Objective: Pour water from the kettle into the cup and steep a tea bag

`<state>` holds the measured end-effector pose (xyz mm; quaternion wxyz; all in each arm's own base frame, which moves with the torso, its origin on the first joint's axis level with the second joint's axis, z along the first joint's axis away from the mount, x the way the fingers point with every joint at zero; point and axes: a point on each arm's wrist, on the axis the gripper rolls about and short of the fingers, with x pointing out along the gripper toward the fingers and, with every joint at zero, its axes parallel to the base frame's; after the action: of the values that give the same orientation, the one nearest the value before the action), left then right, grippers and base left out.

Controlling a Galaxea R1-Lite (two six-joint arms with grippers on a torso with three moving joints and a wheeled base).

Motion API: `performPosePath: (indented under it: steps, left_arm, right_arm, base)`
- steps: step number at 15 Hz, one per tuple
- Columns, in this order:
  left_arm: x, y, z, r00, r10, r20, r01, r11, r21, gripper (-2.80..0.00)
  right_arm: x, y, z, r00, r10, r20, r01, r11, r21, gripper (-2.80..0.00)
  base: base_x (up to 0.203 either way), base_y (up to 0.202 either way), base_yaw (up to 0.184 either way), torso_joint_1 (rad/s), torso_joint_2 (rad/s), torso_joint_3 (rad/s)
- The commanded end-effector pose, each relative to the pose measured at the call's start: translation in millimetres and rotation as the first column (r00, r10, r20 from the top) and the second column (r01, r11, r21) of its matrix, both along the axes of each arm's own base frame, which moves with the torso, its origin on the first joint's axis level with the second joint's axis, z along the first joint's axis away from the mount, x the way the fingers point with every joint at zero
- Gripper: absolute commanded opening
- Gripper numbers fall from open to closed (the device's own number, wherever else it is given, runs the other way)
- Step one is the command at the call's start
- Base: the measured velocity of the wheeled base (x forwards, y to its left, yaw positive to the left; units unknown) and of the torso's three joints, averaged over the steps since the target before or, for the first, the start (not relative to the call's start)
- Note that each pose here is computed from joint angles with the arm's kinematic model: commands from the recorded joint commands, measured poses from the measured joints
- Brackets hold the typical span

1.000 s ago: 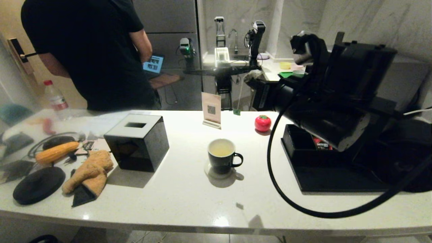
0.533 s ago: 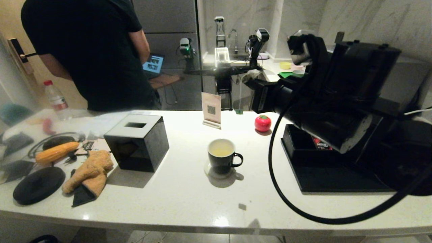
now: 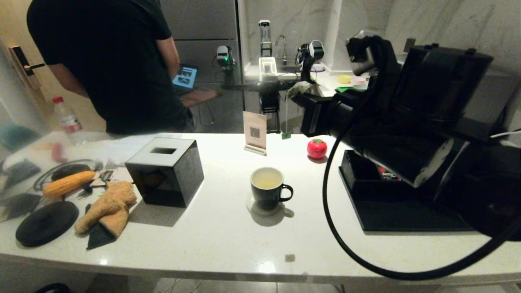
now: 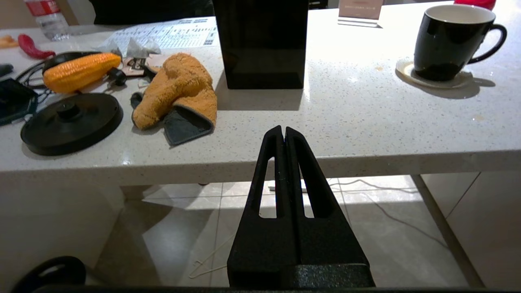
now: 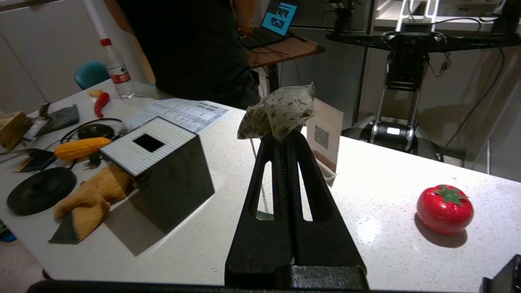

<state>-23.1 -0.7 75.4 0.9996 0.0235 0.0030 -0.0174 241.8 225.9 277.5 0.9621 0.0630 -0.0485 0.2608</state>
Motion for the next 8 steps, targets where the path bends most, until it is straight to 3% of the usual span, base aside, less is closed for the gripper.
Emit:
performPosePath:
  steps: [1, 4, 8]
  left_arm:
    - [0, 0, 1, 1.000, -0.002, 0.001, 0.002, 1.000, 0.005, -2.80]
    - [-1, 0, 4, 1.000, -0.007, 0.013, 0.007, 1.000, 0.007, -2.80]
    - [-7, -3, 28, 0.991, -0.125, 0.049, 0.124, 0.992, 0.007, -2.80]
  right_arm:
    - [-6, 3, 2, 1.000, 0.016, 0.004, -0.016, 1.000, 0.005, -2.80]
    - [-9, 5, 0, 1.000, 0.025, 0.000, -0.025, 1.000, 0.000, -2.80]
    - [-15, 9, -3, 0.999, 0.045, -0.005, -0.045, 0.999, -0.007, -2.80]
  base:
    - [0.000, 0.000, 0.000, 0.000, 0.00, 0.000]
    - [0.000, 0.000, 0.000, 0.000, 0.00, 0.000]
    - [0.000, 0.000, 0.000, 0.000, 0.00, 0.000]
